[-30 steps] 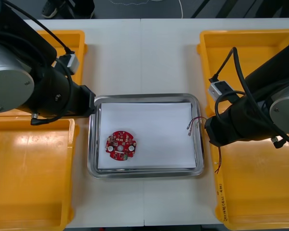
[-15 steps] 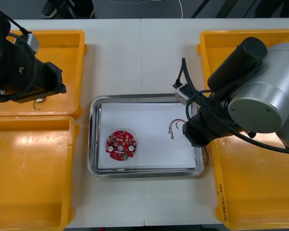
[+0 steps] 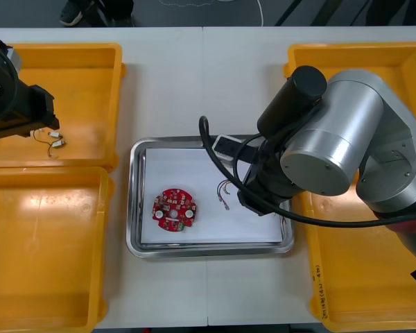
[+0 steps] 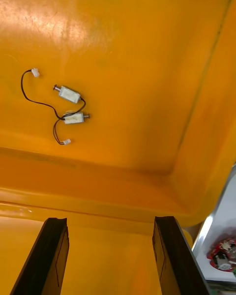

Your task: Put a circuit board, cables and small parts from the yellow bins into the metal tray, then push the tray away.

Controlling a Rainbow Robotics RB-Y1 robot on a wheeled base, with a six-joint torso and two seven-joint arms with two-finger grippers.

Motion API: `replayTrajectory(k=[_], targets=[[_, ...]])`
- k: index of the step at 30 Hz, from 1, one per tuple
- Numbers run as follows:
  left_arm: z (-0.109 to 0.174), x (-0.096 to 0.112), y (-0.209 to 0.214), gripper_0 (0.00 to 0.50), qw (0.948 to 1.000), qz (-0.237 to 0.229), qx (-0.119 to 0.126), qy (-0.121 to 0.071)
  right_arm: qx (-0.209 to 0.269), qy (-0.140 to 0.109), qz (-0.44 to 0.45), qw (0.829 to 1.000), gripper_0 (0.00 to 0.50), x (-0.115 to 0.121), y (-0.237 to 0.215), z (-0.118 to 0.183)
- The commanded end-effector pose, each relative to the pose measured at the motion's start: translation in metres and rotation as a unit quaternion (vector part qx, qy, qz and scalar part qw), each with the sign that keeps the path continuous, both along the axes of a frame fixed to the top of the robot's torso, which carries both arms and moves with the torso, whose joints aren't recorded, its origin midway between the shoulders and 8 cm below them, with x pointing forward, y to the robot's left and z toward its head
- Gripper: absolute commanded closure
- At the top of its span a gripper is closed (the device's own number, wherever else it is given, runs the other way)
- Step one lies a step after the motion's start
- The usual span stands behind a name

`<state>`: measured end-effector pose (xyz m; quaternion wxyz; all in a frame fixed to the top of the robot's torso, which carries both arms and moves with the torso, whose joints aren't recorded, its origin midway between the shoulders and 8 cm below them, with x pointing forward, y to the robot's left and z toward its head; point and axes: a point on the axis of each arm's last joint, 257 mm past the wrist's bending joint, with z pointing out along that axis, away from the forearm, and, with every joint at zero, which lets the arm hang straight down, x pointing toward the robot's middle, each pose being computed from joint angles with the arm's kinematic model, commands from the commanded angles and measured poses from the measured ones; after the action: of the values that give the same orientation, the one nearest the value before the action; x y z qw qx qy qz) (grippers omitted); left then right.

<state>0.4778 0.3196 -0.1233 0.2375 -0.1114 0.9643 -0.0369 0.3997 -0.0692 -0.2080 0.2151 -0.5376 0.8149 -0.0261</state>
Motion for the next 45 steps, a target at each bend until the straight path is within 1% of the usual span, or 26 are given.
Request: replayTrajectory(k=[1,2,3,5,9,13,16,21,25,30,31,32,34,36,41,45], targets=[[0.040,0.020,0.025,0.000,0.9993,0.002,0.027,-0.025,-0.027,-0.032,0.060,0.997,0.500,0.004,0.018,0.002],[0.041,0.021,0.026,0.000,0.9993,0.001,0.028,-0.025,-0.031,-0.034,0.068,0.997,0.500,0.003,0.019,0.001],[0.042,0.024,0.029,0.000,0.9993,0.001,0.029,-0.022,-0.037,-0.040,0.080,0.995,0.500,0.004,0.020,0.001],[0.041,0.027,0.031,0.000,0.9994,-0.002,0.031,-0.015,-0.042,-0.042,0.098,0.993,0.500,0.006,0.021,-0.002],[0.041,0.034,0.037,0.000,0.9992,-0.011,0.038,0.001,-0.047,-0.032,0.114,0.992,0.500,0.007,0.022,-0.011],[0.037,0.038,0.042,0.000,0.9987,-0.016,0.045,0.018,-0.051,-0.041,0.124,0.990,0.500,0.009,0.026,-0.015],[0.037,0.051,0.045,0.000,0.9989,-0.011,0.045,0.010,-0.063,-0.051,0.134,0.988,0.500,0.011,0.027,-0.021],[0.033,0.068,0.048,0.000,0.9986,-0.008,0.053,0.002,-0.059,-0.052,0.148,0.986,0.500,0.014,0.034,-0.029],[0.029,0.081,0.047,0.000,0.9982,-0.012,0.058,-0.003,-0.069,-0.060,0.159,0.983,0.500,0.015,0.036,-0.034],[0.023,0.090,0.047,0.000,0.9978,-0.021,0.062,-0.003,-0.075,-0.061,0.168,0.981,0.500,0.015,0.037,-0.042],[0.023,0.091,0.049,0.000,0.9976,-0.024,0.066,-0.003,-0.074,-0.062,0.169,0.981,0.500,0.016,0.038,-0.042],[0.020,0.092,0.054,0.000,0.9966,-0.032,0.075,0.002,-0.076,-0.063,0.174,0.980,0.500,0.016,0.039,-0.045],[0.016,0.094,0.059,0.000,0.9964,-0.035,0.078,0.003,-0.079,-0.066,0.178,0.979,0.500,0.017,0.039,-0.047],[0.013,0.098,0.062,0.000,0.9962,-0.038,0.078,-0.001,-0.083,-0.068,0.182,0.977,0.500,0.018,0.039,-0.051],[0.002,0.105,0.072,0.000,0.9954,-0.048,0.082,-0.004,-0.086,-0.069,0.186,0.976,0.500,0.021,0.041,-0.060],[-0.007,0.112,0.081,0.000,0.9960,-0.042,0.078,-0.010,-0.088,-0.067,0.188,0.976,0.500,0.021,0.039,-0.062]])
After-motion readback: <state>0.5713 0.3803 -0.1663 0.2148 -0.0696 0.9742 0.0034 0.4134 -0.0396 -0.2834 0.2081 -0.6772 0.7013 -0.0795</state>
